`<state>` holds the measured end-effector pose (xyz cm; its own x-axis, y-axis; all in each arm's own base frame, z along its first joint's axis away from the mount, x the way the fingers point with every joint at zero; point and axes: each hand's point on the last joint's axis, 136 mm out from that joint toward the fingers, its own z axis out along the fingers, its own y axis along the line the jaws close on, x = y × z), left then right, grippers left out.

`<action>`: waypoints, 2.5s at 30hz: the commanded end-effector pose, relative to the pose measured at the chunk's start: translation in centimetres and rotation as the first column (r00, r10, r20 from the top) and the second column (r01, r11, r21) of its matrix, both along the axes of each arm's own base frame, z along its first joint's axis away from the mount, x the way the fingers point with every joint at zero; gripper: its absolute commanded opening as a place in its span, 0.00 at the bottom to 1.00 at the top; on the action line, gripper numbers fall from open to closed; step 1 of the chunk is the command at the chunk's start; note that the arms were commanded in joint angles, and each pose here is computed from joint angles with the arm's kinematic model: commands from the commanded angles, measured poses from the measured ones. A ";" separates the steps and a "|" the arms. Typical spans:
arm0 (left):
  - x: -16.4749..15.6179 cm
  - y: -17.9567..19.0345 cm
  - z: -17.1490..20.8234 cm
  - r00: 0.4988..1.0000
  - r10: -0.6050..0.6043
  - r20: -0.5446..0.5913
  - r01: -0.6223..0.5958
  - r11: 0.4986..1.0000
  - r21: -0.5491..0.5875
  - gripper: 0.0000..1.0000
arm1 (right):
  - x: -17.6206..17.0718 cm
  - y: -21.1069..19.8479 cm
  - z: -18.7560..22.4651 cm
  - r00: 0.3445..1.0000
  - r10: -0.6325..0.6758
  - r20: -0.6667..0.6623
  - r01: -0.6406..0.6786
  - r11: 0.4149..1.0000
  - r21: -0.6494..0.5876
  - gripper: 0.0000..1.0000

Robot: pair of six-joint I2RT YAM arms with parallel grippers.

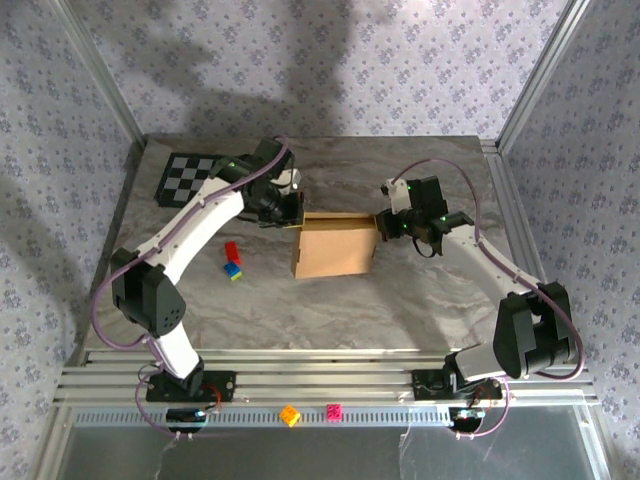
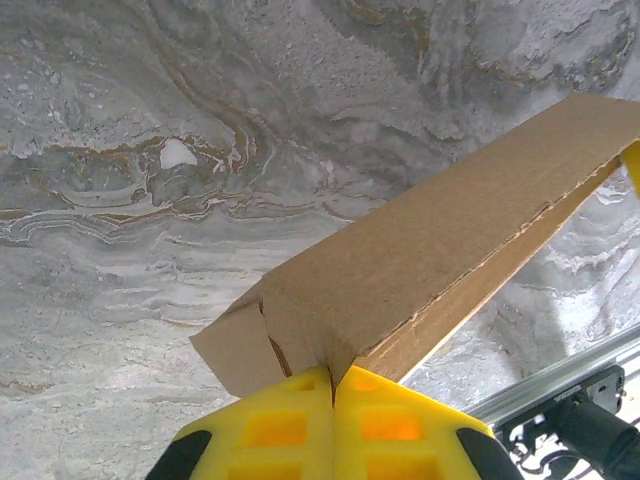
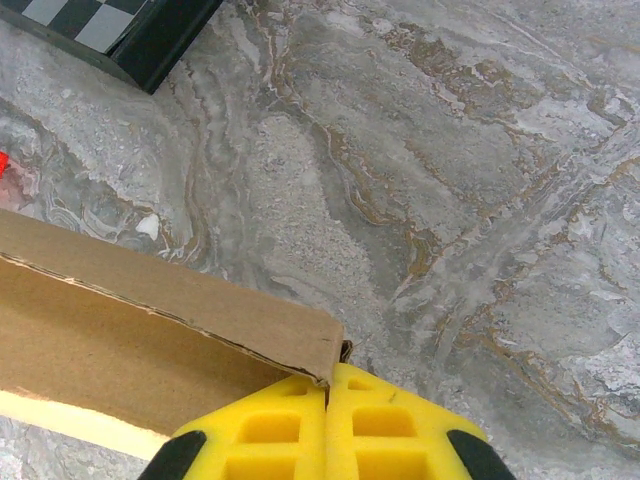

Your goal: Fold the paper box

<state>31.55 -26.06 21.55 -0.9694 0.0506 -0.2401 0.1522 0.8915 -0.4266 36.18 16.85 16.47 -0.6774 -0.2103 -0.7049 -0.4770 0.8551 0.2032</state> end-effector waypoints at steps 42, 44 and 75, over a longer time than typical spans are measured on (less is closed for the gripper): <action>1.9 -1.3 0.5 0.987 0.052 -0.154 -0.072 0.989 -0.126 0.00 | 1.2 1.1 2.4 0.998 -0.001 0.057 0.000 1.000 0.022 0.00; 1.5 -0.9 -0.6 0.986 0.051 -0.162 -0.068 0.992 -0.107 0.00 | 1.1 1.1 1.9 0.999 -0.002 0.049 0.001 1.000 0.021 0.00; 0.8 0.0 -3.0 0.990 0.038 -0.138 -0.048 0.997 -0.066 0.00 | 0.2 1.3 0.1 1.000 0.002 0.003 -0.003 1.000 0.015 0.00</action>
